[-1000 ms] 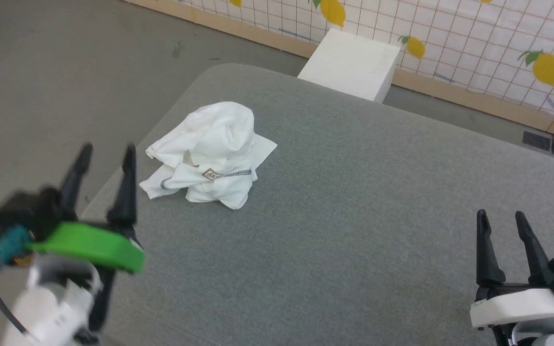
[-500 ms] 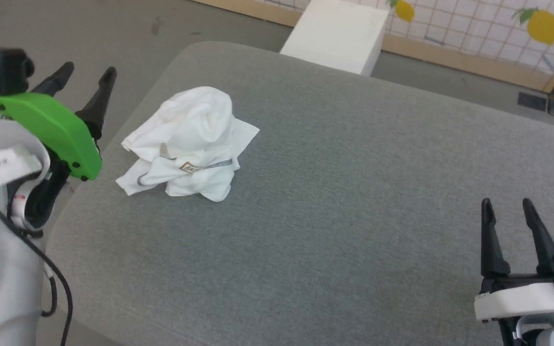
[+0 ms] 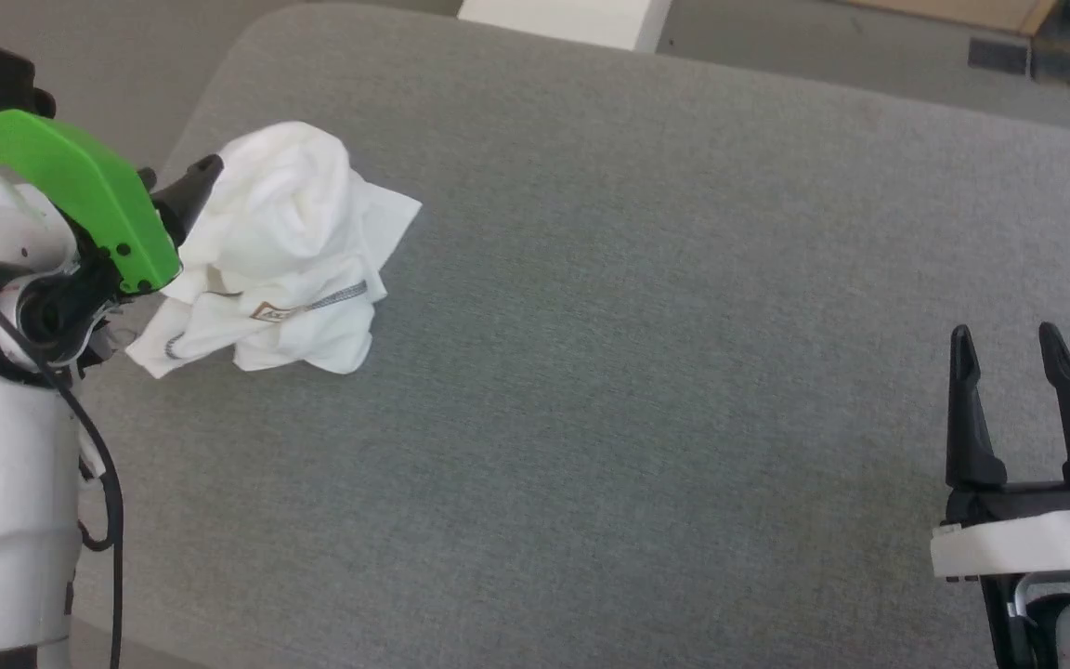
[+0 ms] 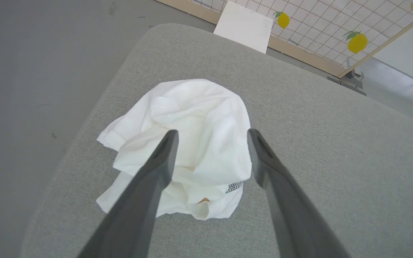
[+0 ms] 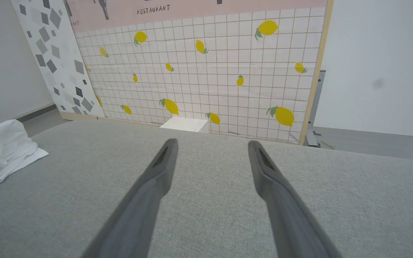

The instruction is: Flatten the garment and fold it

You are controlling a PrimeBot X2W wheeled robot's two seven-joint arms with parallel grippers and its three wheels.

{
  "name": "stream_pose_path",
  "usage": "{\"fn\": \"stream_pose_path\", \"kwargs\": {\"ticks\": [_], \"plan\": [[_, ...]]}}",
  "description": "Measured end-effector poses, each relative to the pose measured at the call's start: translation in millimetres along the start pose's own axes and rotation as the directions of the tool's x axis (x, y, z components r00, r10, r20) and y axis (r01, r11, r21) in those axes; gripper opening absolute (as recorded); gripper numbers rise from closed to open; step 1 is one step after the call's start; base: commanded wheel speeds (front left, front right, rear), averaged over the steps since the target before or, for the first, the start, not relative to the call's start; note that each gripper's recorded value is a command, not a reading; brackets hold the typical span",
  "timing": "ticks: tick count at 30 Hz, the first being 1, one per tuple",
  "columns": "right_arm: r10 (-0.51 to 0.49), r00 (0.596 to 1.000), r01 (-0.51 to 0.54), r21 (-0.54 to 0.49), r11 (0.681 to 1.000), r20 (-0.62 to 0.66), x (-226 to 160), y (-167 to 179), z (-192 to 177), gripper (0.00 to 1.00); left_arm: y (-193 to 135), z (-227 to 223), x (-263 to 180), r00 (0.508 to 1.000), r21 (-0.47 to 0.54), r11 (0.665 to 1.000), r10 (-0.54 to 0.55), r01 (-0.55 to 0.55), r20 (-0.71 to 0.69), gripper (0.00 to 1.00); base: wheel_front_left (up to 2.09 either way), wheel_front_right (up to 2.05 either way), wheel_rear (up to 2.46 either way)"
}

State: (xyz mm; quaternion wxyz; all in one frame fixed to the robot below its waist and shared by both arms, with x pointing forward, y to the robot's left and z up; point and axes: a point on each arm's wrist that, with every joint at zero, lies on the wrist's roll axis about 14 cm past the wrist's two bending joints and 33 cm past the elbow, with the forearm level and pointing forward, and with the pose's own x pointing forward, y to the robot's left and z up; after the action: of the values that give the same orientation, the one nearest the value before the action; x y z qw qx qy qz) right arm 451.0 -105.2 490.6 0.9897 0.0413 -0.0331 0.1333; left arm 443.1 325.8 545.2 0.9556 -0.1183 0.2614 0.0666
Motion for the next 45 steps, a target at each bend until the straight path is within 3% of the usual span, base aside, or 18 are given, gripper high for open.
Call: {"fn": "stream_pose_path", "kwargs": {"ticks": [6, 11, 20, 21, 22, 26, 34, 45], "plan": [[-0.024, 0.999, 0.024, 0.003, 1.000, -0.024, 1.4, -9.8, -11.7, 1.00, -3.0, -40.7, 30.0, 0.977, -0.071, 0.997, 0.026, -0.042, -0.211, 1.00, 0.00, 0.00, 0.00], [-0.052, 0.998, 0.052, -0.003, 0.999, -0.039, 0.8, -20.6, -18.6, 1.00, -2.4, -75.4, 47.1, 0.926, -0.040, 0.995, 0.069, -0.091, -0.370, 1.00, 0.00, 0.00, 0.00], [-0.094, 0.992, 0.091, -0.028, 0.995, -0.086, -0.8, -38.1, -37.6, 1.00, 2.2, -108.5, 76.2, 0.883, -0.078, 0.984, 0.107, -0.159, -0.457, 1.00, 0.00, 0.00, 0.00], [-0.097, 0.991, 0.095, -0.030, 0.995, -0.092, -0.8, -39.5, -39.6, 1.00, 1.2, -112.5, 79.0, 0.879, -0.078, 0.985, 0.103, -0.156, -0.466, 0.24, 0.00, 0.00, 0.00], [-0.099, 0.991, 0.097, -0.031, 0.995, -0.095, -0.6, -40.5, -41.0, 1.00, 0.5, -115.2, 81.0, 0.876, -0.076, 0.986, 0.098, -0.151, -0.472, 0.00, 0.00, 0.00, 0.00], [-0.106, 0.989, 0.102, -0.037, 0.994, -0.108, 0.1, -43.5, -46.2, 1.00, -0.2, -123.5, 87.6, 0.869, -0.078, 0.987, 0.085, -0.140, -0.488, 0.00, 0.00, 0.00, 0.00], [-0.106, 0.990, 0.103, -0.034, 0.994, -0.090, 0.7, -42.9, -38.3, 1.00, -0.8, -110.7, 85.5, 0.900, -0.093, 0.989, 0.063, -0.114, -0.430, 0.00, 0.00, 0.00, 0.00], [-0.112, 0.993, 0.113, 0.013, 0.994, -0.029, -11.2, -38.8, -14.1, 1.00, -15.3, -31.6, 65.2, 0.985, -0.058, 0.998, -0.014, 0.004, -0.174, 0.00, 0.00, 0.00, 0.00]]}}
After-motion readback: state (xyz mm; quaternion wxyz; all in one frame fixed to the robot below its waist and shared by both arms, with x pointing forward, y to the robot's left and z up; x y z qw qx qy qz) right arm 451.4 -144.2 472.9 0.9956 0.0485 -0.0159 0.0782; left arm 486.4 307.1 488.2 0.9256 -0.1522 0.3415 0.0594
